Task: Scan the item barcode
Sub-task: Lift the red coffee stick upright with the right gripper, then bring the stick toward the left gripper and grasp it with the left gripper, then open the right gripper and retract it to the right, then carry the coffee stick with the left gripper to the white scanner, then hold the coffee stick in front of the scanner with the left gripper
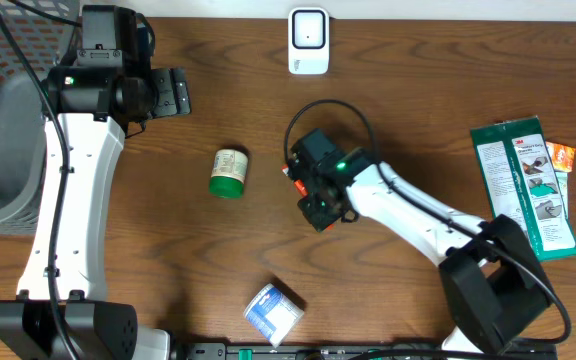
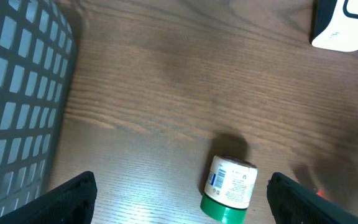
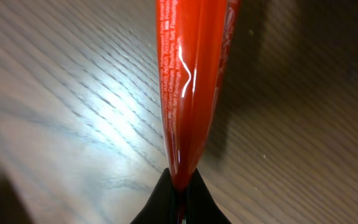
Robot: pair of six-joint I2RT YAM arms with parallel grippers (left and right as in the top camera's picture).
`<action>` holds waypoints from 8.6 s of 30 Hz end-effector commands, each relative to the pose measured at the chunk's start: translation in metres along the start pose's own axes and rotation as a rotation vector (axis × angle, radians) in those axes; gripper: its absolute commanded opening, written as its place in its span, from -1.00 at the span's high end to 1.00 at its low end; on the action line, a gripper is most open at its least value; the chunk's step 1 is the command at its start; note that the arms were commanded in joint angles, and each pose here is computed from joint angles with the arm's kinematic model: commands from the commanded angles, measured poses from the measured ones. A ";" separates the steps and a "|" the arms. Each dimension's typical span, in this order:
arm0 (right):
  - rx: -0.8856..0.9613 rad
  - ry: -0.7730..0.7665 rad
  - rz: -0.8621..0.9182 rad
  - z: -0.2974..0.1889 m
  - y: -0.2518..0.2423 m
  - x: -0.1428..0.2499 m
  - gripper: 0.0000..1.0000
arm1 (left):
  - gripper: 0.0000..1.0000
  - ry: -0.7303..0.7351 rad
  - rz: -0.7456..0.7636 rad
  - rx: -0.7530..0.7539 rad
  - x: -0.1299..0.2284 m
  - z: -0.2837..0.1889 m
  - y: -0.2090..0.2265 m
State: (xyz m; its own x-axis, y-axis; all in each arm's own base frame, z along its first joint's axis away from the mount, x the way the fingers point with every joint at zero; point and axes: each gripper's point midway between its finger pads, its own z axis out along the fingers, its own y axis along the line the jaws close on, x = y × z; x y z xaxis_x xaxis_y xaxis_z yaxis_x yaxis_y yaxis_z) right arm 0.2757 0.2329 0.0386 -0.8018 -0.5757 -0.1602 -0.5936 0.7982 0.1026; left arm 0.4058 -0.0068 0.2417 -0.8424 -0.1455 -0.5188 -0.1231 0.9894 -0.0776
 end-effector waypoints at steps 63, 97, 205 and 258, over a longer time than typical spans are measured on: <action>-1.121 -0.736 0.164 -0.218 0.027 -0.158 0.98 | -0.36 -0.053 0.230 0.732 0.005 -0.045 -0.184; -1.186 -0.765 0.129 -0.240 0.045 -0.161 0.98 | 0.19 -0.105 0.260 0.755 -0.002 -0.051 -0.196; -0.194 0.078 0.742 -0.019 -0.127 0.078 -0.98 | 0.86 -0.324 1.271 -0.206 -0.122 0.123 -0.195; -0.193 0.077 0.748 -0.019 -0.129 0.079 -0.99 | 0.85 -0.341 1.468 -0.319 -0.091 0.271 -0.227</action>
State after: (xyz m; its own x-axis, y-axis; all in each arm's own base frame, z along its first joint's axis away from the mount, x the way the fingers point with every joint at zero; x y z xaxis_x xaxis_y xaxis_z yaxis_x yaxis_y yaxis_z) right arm 0.2845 0.0817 0.0244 -0.9882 0.0989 0.1168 0.1317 0.9383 0.3199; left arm 0.6507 -0.2219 0.0850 -0.1640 0.9736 -0.1586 0.5319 0.2227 0.8170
